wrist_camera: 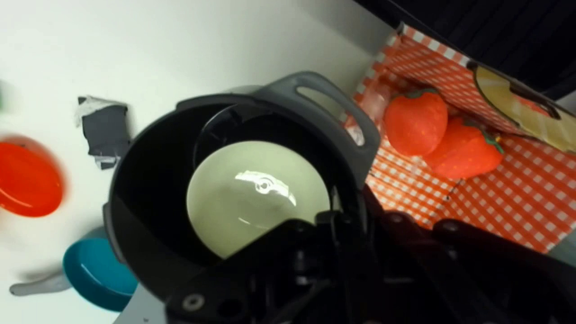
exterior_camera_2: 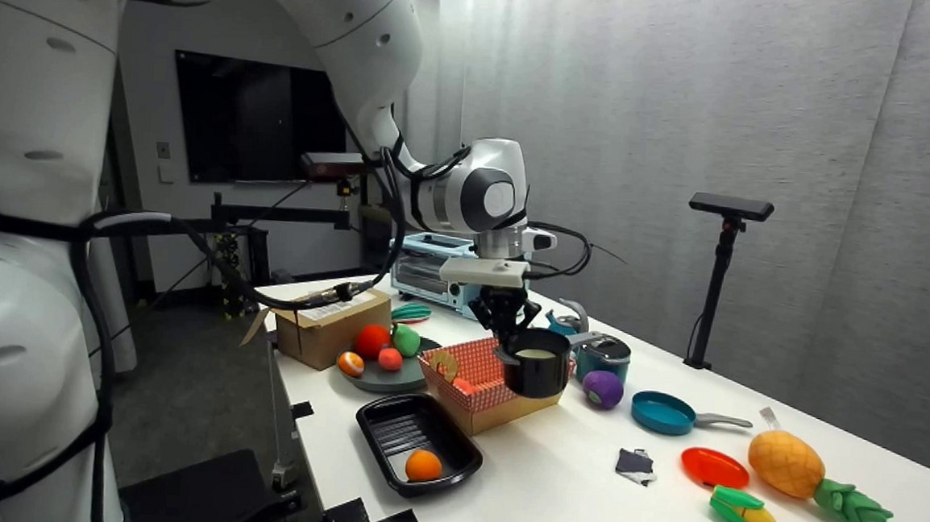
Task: Place the black pot in the box
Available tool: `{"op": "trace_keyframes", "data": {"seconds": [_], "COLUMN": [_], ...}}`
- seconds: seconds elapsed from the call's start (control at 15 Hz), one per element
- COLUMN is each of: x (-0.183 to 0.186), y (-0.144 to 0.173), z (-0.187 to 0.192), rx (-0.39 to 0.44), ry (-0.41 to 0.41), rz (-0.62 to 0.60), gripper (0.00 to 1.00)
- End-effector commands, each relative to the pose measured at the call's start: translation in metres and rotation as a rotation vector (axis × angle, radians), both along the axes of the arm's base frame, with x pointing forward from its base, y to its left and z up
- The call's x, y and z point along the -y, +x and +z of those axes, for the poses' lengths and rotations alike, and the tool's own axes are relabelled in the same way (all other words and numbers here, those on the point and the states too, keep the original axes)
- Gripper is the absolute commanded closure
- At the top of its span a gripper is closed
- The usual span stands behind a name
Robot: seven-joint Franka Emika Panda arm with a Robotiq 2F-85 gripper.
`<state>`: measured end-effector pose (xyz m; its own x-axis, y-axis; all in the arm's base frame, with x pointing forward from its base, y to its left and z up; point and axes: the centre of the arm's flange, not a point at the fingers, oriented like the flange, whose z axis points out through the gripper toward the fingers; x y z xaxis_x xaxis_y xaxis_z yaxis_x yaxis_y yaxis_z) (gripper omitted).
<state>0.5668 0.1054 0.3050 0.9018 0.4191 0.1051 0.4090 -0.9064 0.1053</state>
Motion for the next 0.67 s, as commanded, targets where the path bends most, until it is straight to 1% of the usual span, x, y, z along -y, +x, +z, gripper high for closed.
{"op": "trace_keyframes", "data": {"seconds": [0.0,0.2,0.33,0.47,0.6], "x": [-0.048,-0.089,-0.109,-0.118,-0.116], "y": [0.018,0.016,0.011,0.005,0.001], "z": [0.018,0.017,0.006,-0.008,-0.023], "rx": [0.053,0.056,0.030,0.002,-0.026], "ry": [0.024,0.049,0.063,0.065,0.059], "rz": [0.017,0.061,0.073,0.073,0.065], "gripper": [0.99,0.99,0.99,0.99,0.99]}}
